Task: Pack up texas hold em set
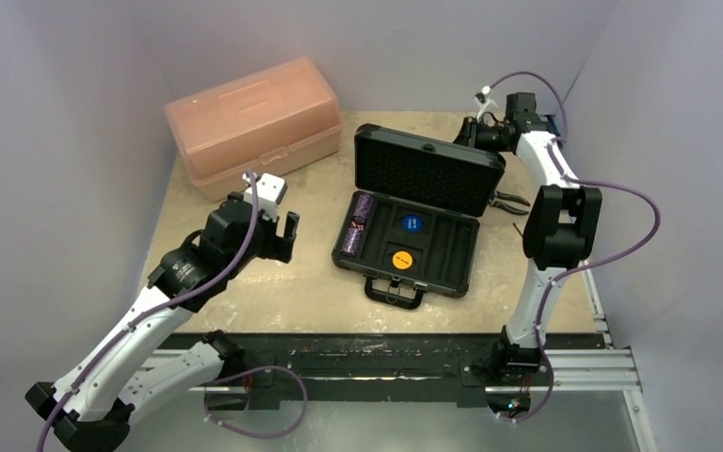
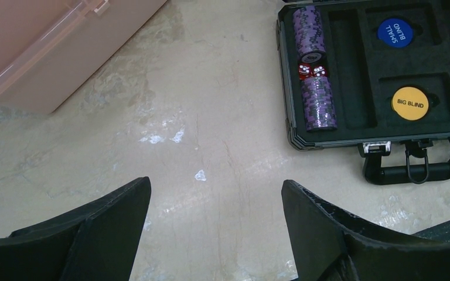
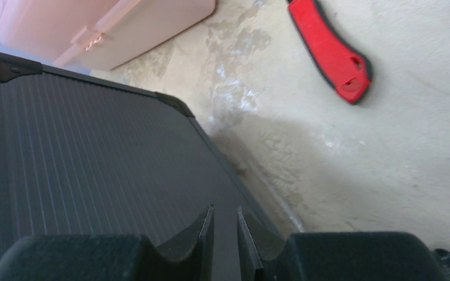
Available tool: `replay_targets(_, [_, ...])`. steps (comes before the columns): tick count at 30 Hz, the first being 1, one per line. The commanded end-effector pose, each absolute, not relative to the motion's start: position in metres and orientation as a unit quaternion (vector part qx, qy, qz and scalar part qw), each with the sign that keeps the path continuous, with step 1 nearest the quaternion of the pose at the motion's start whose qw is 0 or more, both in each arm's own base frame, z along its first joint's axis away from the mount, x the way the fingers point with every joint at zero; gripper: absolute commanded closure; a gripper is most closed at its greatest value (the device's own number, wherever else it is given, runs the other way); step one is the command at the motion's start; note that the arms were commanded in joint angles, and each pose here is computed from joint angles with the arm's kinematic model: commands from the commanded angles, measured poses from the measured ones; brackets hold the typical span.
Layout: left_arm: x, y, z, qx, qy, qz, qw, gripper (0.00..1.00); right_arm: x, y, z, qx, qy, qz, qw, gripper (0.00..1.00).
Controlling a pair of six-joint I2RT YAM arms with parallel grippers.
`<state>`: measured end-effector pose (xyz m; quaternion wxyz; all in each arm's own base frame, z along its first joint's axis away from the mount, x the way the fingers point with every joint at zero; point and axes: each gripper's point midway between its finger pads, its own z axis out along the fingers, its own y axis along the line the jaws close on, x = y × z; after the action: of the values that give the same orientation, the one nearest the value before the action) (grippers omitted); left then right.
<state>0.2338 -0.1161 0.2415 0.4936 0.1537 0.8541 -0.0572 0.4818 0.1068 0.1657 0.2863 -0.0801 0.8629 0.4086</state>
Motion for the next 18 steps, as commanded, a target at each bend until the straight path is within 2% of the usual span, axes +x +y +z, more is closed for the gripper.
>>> replay_targets(1, [0.234,-0.118,0.256,0.145,0.841,-0.075,0.516,0.18,0.463,0.127,0.189,-0.117,0.851,0.414,0.301,0.76])
replay_targets(18, [0.225,-0.11,0.264,0.129,0.834,-0.08,0.53,0.19,0.423,0.148,0.192,-0.119,0.864,0.383,0.303,0.78])
